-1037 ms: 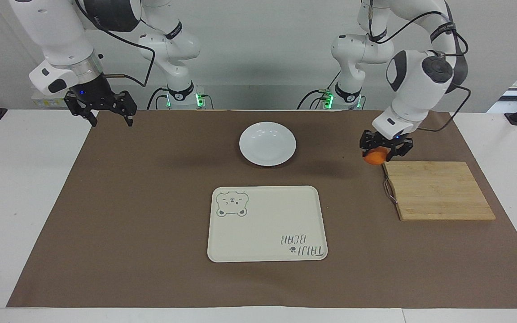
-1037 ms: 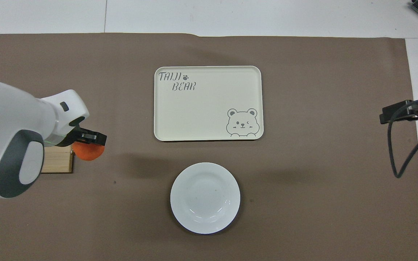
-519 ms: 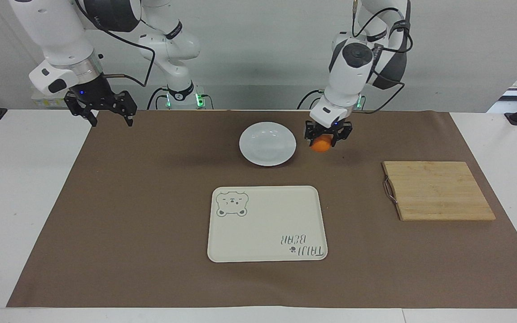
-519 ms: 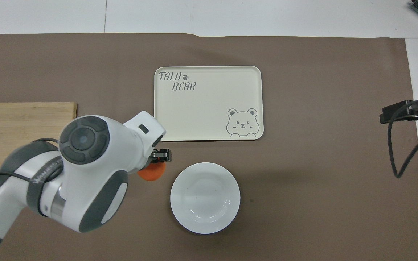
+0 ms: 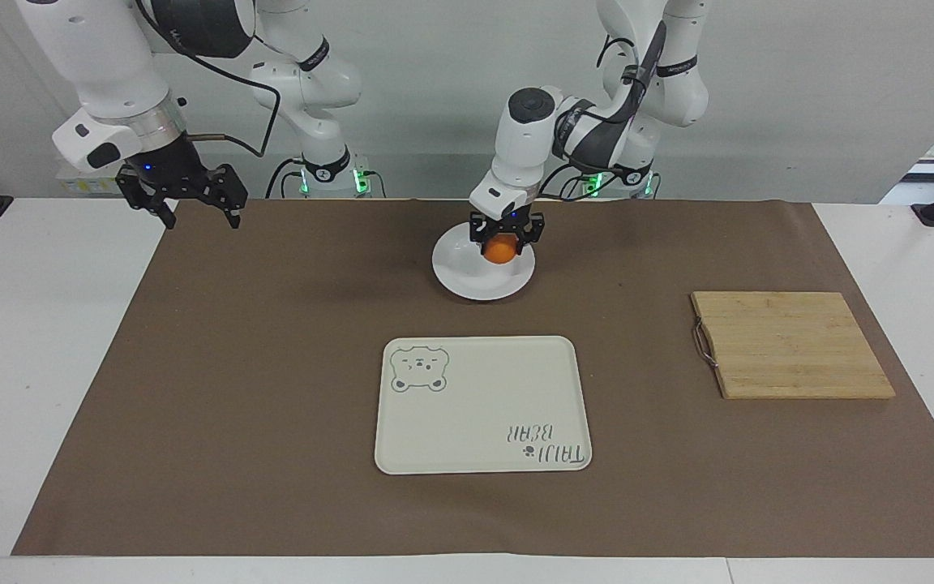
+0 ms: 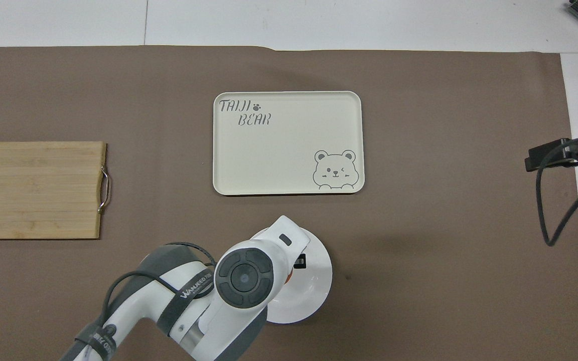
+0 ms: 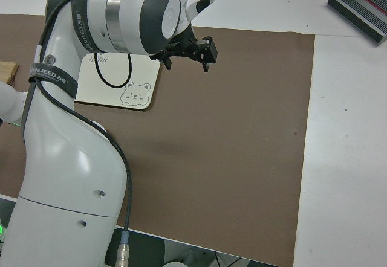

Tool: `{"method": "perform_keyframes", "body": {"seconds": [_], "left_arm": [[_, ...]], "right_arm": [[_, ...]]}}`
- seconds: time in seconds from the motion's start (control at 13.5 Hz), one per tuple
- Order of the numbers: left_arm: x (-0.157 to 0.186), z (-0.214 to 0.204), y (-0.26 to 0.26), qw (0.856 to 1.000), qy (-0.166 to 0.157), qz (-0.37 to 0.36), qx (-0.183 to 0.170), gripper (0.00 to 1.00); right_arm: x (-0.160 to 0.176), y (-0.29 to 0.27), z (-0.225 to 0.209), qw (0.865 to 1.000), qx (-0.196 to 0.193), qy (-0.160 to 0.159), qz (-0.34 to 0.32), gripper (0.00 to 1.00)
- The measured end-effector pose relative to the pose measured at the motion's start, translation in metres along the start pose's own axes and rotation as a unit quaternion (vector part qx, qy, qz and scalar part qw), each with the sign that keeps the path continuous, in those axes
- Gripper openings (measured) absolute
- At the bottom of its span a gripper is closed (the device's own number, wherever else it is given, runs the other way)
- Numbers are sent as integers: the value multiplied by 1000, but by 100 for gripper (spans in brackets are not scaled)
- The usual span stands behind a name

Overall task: Place orange and plate with both arms
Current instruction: 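Carry the orange over the white plate with the left gripper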

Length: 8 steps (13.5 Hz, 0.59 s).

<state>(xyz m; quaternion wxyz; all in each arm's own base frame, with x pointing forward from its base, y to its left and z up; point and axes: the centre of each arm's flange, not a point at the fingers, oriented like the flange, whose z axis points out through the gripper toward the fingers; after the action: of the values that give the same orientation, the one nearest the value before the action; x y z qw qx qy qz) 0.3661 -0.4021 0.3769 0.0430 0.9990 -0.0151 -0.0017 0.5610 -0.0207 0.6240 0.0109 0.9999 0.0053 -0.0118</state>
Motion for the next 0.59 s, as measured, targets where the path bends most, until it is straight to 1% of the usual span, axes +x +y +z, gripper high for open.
{"method": "perform_keyframes", "body": {"seconds": [0.3, 0.59], "left_arm": [[-6, 26, 10, 1000, -3, 0, -5, 76], [-4, 28, 9, 1000, -13, -14, -13, 76]], "right_arm": [[0, 0, 0, 1000, 0, 0, 0, 100], [0, 0, 0, 1000, 0, 0, 0, 100]]}}
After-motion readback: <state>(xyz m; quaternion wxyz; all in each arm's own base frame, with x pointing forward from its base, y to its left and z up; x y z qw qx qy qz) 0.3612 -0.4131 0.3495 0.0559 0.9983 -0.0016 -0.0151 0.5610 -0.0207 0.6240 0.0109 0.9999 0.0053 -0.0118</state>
